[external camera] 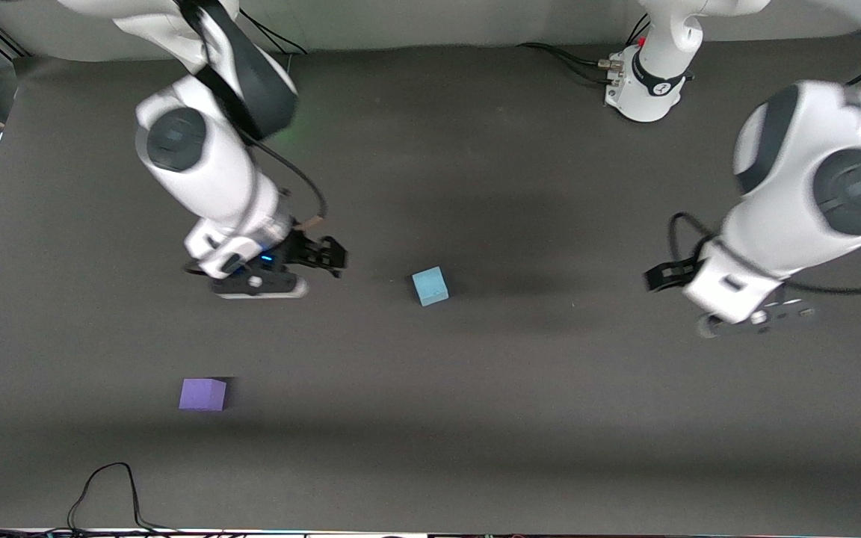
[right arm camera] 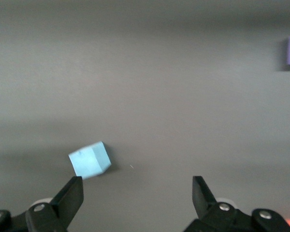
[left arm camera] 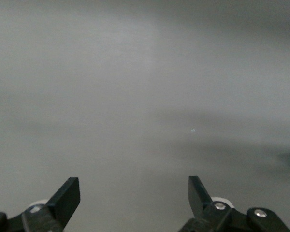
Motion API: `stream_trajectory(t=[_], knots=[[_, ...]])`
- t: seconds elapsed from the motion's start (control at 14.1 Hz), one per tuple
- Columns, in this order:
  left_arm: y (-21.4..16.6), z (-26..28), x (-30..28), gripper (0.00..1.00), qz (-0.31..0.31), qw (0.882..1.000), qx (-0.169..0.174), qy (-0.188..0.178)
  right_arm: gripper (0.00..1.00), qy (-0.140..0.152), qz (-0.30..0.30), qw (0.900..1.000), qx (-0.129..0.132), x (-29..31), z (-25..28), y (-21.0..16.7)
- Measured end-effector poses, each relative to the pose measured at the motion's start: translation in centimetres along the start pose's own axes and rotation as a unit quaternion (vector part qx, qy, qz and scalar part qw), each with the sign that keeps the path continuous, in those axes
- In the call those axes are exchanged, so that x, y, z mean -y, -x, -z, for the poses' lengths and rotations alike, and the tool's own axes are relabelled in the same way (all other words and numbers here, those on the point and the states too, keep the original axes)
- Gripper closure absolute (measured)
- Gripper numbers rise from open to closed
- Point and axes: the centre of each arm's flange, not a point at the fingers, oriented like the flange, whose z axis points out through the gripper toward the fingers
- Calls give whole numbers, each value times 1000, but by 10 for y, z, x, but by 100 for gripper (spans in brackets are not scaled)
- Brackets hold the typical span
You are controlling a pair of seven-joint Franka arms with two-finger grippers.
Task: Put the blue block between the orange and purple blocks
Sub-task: 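Lower the right gripper onto the blue cube and close it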
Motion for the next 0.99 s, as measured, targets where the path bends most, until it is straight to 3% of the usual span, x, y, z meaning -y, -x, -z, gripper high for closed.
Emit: stream_trajectory(t=[0.5, 0.78, 0.99], knots=[[40, 31, 90, 0, -27, 999, -15, -8, 0, -25, 43, 998, -36, 94, -160, 43], [44, 26, 112, 0, -36, 999, -8, -8, 0, -18, 57, 996, -67, 125, -208, 74], [42, 18, 128, 0, -38, 999, -2, -8, 0, -4, 61, 996, -65, 125, -239, 91]])
